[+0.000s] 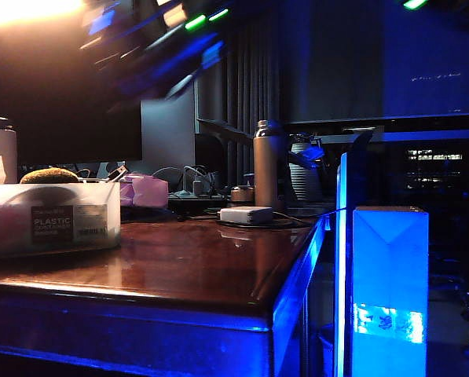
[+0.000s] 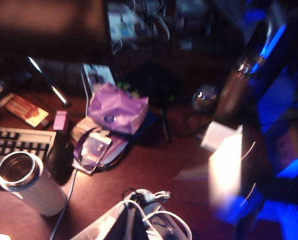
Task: Pick up the kiwi and place it into the translucent box.
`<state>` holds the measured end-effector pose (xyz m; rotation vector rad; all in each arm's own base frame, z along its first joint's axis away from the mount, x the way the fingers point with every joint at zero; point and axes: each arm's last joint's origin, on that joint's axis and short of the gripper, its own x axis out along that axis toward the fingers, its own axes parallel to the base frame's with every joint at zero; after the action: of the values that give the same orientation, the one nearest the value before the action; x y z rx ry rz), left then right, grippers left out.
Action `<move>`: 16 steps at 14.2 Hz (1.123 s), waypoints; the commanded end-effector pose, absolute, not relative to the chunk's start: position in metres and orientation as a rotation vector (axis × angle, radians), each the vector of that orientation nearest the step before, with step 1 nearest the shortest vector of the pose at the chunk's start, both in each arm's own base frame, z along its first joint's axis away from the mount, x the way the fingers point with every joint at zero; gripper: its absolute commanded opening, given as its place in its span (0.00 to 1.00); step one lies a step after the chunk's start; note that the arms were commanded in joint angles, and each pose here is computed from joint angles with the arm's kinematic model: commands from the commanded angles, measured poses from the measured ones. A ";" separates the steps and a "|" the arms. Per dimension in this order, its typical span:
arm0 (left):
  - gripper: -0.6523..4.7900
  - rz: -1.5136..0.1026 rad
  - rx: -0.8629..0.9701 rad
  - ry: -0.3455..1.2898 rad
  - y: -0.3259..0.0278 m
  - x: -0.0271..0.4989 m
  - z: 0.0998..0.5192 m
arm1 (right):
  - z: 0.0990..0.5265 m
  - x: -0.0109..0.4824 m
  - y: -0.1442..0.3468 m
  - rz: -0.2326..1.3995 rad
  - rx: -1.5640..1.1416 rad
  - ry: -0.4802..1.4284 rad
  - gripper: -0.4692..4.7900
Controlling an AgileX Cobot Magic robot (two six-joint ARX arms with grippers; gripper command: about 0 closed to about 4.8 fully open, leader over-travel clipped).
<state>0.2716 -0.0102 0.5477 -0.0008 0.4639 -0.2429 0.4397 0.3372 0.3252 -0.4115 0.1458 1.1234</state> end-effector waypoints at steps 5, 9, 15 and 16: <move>0.11 -0.278 -0.010 0.296 -0.007 0.188 0.583 | 0.500 0.391 0.215 0.891 -0.284 -0.197 0.08; 0.11 -0.325 -0.006 0.162 -0.013 0.100 0.602 | 0.595 0.293 0.154 0.780 -0.277 -0.422 0.08; 0.11 -0.430 -0.121 -0.119 -0.007 -0.061 0.601 | 0.657 0.169 0.093 0.714 -0.210 -0.637 0.08; 0.11 -0.433 -0.110 -0.183 -0.005 -0.093 0.595 | 0.659 0.150 0.085 0.721 -0.207 -0.625 0.08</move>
<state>-0.0819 -0.0052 0.5979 -0.1088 -0.1664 -0.4278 0.1633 0.0911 0.6568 -0.2179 -0.6299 0.7192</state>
